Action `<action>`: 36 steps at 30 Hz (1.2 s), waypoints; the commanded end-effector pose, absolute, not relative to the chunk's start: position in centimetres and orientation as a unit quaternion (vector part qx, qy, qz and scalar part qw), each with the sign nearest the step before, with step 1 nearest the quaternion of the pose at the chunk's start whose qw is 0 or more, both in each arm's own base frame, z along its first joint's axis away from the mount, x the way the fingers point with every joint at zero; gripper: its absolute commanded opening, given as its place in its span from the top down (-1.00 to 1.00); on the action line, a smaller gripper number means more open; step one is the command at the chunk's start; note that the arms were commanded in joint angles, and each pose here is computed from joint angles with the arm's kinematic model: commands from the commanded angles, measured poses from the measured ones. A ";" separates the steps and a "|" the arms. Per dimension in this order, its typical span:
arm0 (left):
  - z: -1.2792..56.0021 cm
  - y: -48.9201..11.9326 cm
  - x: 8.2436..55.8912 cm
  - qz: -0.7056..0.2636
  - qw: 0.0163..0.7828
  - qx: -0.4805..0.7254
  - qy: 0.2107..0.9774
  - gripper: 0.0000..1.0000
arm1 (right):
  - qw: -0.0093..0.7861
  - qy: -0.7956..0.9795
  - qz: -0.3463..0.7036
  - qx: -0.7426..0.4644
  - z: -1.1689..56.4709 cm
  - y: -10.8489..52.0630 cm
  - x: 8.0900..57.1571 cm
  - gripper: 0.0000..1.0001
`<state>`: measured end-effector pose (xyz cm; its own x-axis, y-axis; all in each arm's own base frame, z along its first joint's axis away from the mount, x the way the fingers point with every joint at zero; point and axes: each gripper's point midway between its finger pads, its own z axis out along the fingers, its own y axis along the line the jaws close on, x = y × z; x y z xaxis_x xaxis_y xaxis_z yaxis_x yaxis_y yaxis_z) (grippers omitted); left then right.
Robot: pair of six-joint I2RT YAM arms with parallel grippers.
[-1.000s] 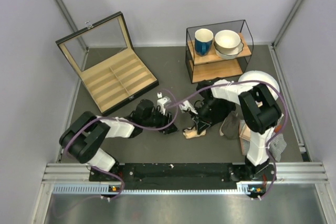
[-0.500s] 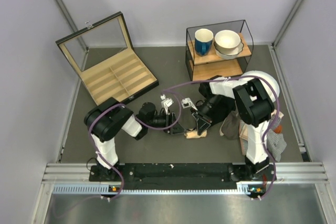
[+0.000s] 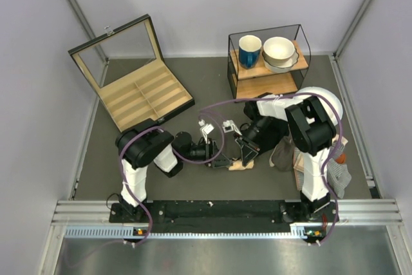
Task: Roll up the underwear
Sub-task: Roll the underwear to the center of the board, then pick up the underwear from the center of the board.
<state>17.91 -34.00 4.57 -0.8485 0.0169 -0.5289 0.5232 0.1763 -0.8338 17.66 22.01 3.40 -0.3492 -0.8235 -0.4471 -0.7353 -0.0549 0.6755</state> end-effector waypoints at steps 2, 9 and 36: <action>0.8 -32.2 17.6 -0.564 0.210 0.102 0.792 -0.25 | 0.058 -0.698 -0.434 0.567 2.3 21.4 18.3 0.64; -0.7 -32.3 17.6 -0.522 0.212 0.098 0.820 -0.97 | 0.059 -0.700 -0.433 0.565 2.2 21.4 18.3 0.64; -3.6 -32.5 13.9 -0.383 0.198 0.240 0.870 -0.51 | 0.058 -0.704 -0.427 0.564 2.1 21.4 18.4 0.64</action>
